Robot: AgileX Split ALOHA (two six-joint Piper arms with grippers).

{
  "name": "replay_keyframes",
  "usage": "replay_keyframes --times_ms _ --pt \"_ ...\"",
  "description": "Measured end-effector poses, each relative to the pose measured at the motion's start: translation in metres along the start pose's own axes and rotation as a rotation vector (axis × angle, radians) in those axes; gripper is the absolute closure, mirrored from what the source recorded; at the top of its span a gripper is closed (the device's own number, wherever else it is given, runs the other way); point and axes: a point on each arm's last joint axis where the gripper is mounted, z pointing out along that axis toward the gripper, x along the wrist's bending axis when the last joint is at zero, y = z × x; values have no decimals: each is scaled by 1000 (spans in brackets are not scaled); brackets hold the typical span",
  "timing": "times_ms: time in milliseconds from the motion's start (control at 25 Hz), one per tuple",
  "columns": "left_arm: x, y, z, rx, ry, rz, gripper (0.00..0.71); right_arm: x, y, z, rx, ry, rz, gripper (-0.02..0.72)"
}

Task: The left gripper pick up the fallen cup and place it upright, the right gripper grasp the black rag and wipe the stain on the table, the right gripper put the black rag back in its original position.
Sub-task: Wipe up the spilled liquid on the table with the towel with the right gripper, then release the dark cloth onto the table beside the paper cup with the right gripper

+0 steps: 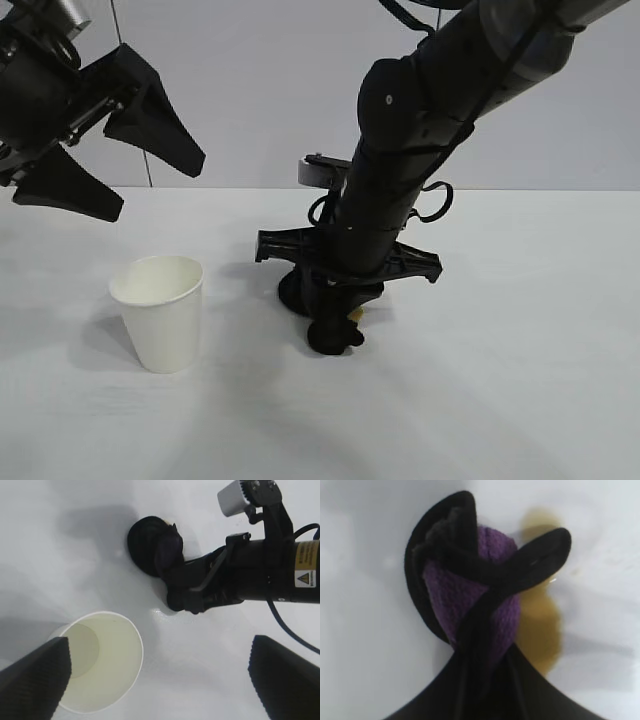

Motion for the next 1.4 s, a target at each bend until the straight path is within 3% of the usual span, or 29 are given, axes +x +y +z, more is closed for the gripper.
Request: replay_keyframes --times_ms 200,320,520,680,800,920,1120,1240,1400 --pt "1 -1 0 14 7 15 17 -49 19 -2 -45 -121 23 597" --pt "1 -2 0 18 11 21 17 -67 24 -3 -49 -154 40 597" --pt "1 -2 0 19 11 22 17 -55 19 -2 -27 -144 29 597" --pt "1 -2 0 19 11 21 17 -7 0 -1 9 -82 -29 597" --pt "1 -2 0 19 11 21 17 11 -12 -5 48 -74 -48 597" --pt "1 -2 0 19 11 21 17 -5 -20 -16 80 -110 -9 597" --pt "1 -2 0 19 10 20 17 -72 -35 -46 86 -186 99 597" --pt "1 -2 0 19 10 20 17 -100 -35 -60 56 -196 163 591" --pt "1 -2 0 19 10 20 17 -105 -29 -64 18 -163 187 510"
